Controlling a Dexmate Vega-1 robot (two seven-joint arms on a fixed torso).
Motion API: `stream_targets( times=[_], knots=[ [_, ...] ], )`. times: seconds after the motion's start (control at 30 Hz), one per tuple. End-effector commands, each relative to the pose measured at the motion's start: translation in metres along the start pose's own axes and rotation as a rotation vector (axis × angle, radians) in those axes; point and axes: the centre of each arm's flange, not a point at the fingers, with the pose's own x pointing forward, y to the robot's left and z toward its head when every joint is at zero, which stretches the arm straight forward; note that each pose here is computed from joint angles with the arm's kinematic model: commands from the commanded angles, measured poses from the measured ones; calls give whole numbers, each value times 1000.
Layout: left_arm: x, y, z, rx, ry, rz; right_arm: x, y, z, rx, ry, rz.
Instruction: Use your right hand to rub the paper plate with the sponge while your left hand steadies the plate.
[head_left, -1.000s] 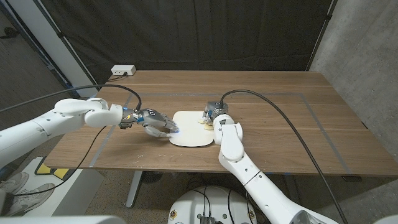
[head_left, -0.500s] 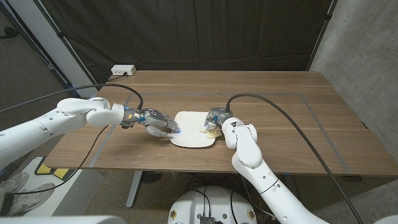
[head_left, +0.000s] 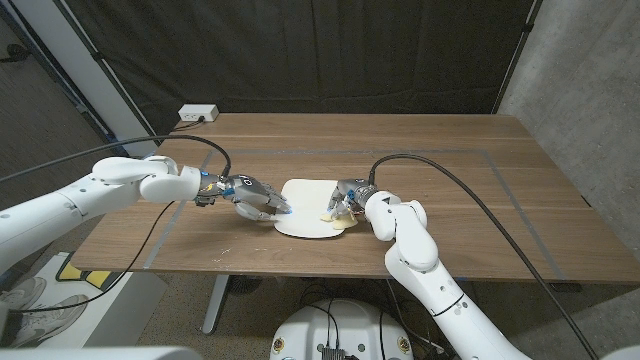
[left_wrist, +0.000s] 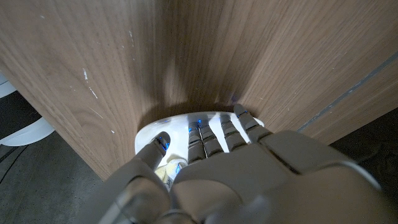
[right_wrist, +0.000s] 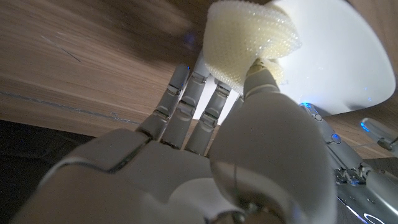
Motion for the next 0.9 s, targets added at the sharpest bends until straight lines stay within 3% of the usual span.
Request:
stream_targets(
  times=[0.03, 0.2, 0.7, 0.9],
  knots=[
    [1, -6, 5, -11, -1, -20, 17, -11, -6, -50, 1, -104],
    [0, -8, 6, -18, -4, -27, 26, -16, -9, -63, 18, -128],
    [3, -6, 7, -26, 0, -18, 64, -39, 5, -86, -65, -315],
    [4, -5, 6, -26, 0, -11, 70, -50, 7, -95, -70, -375]
  ],
)
